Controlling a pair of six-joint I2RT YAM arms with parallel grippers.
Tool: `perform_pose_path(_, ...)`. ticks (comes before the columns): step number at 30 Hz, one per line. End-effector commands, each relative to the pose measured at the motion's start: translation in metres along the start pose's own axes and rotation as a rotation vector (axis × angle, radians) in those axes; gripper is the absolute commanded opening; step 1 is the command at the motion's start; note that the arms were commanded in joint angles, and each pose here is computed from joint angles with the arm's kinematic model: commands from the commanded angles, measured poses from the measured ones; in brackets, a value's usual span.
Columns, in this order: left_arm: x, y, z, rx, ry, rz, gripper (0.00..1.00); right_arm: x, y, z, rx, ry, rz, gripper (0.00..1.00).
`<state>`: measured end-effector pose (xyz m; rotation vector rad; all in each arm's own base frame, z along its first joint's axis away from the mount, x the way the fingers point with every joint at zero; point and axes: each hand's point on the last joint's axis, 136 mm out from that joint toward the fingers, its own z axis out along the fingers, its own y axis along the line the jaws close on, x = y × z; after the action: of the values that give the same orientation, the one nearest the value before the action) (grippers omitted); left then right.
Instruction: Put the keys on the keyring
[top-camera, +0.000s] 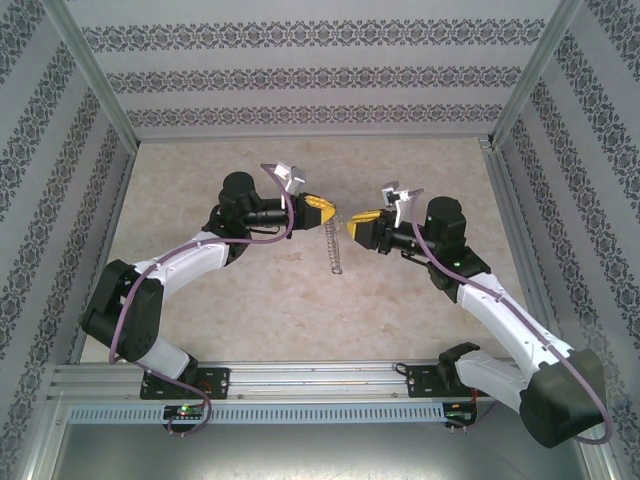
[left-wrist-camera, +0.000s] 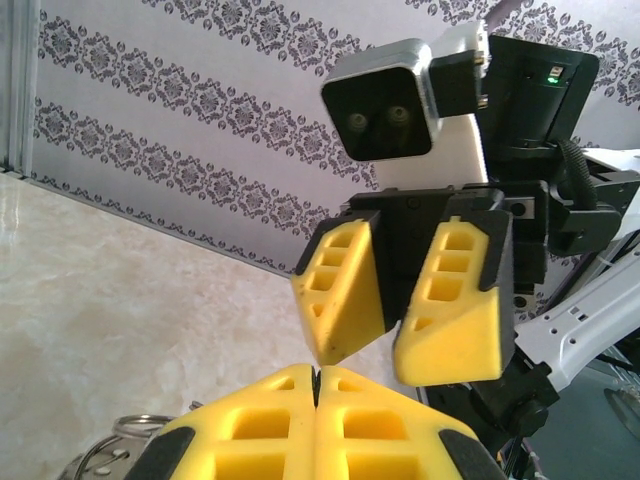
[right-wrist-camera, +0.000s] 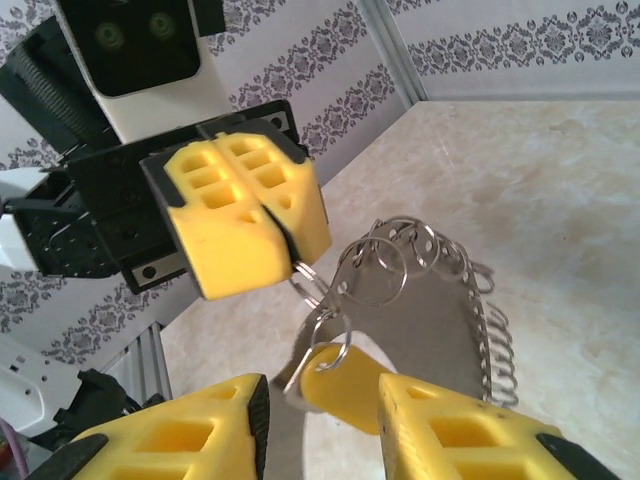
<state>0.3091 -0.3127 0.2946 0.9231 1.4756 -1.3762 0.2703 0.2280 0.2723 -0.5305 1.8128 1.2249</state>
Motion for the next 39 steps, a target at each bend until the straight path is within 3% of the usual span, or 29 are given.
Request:
perform_pose_path(1, -0.019, -0.016, -0.002, 0.033, -0.054, 0.076, 0.0, -0.026, 0.01, 0.004, -0.029, -0.068, -0.024, 0.34)
perform_pose_path(7, -0.02, -0.016, -0.002, 0.035, -0.054, 0.075, 0.0, -0.024, 0.012, 0.017, -0.057, -0.041, -0.021, 0.28)
perform_pose_path(15, -0.022, -0.016, -0.002, 0.034, -0.058, 0.078, 0.0, -0.018, 0.018, 0.023, -0.096, -0.011, -0.024, 0.0)
perform_pose_path(30, -0.022, -0.016, -0.002, 0.033, -0.061, 0.081, 0.0, 0.005, 0.032, 0.031, -0.16, 0.075, -0.036, 0.0)
perform_pose_path(34, -0.022, -0.016, -0.002, 0.033, -0.06, 0.078, 0.0, -0.001, 0.029, 0.024, -0.125, 0.051, -0.044, 0.3)
perform_pose_path(39, -0.021, -0.015, -0.002, 0.029, -0.063, 0.078, 0.0, -0.017, 0.015, 0.008, -0.046, -0.022, -0.035, 0.3)
